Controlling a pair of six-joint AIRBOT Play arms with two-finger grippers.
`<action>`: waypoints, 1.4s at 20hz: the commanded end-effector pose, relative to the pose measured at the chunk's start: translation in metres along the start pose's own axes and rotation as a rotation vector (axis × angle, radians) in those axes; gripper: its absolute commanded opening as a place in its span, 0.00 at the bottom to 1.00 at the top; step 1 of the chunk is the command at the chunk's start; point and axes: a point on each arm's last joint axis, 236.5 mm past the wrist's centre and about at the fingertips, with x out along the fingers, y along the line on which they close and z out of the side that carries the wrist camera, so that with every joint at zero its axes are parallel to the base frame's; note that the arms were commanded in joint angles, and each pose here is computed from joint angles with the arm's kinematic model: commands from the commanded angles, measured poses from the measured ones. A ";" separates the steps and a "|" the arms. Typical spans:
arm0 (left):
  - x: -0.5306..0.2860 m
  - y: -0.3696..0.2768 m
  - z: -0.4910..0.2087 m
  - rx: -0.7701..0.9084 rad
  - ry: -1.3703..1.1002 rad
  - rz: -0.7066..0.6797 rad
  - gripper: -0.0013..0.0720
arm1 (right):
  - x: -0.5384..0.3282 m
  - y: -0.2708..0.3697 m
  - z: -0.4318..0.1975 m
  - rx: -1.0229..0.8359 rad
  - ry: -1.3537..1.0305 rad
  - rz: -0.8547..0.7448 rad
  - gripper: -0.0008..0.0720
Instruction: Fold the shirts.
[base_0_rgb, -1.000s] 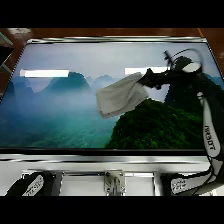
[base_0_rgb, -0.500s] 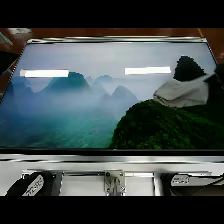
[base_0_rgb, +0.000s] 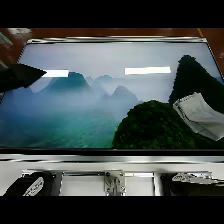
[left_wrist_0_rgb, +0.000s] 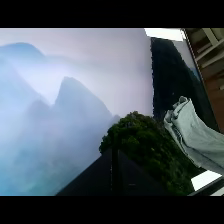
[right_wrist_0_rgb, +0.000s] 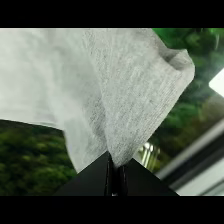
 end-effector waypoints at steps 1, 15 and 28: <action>0.024 0.005 -0.024 -0.033 0.035 -0.012 0.06 | 0.032 -0.053 -0.055 0.131 0.124 -0.045 0.09; 0.034 -0.001 -0.027 -0.031 0.017 -0.024 0.06 | 0.070 -0.118 -0.133 0.151 0.191 -0.240 0.56; 0.047 0.101 -0.111 0.123 0.413 0.513 0.06 | -0.101 0.184 -0.075 -0.728 -0.642 0.109 0.94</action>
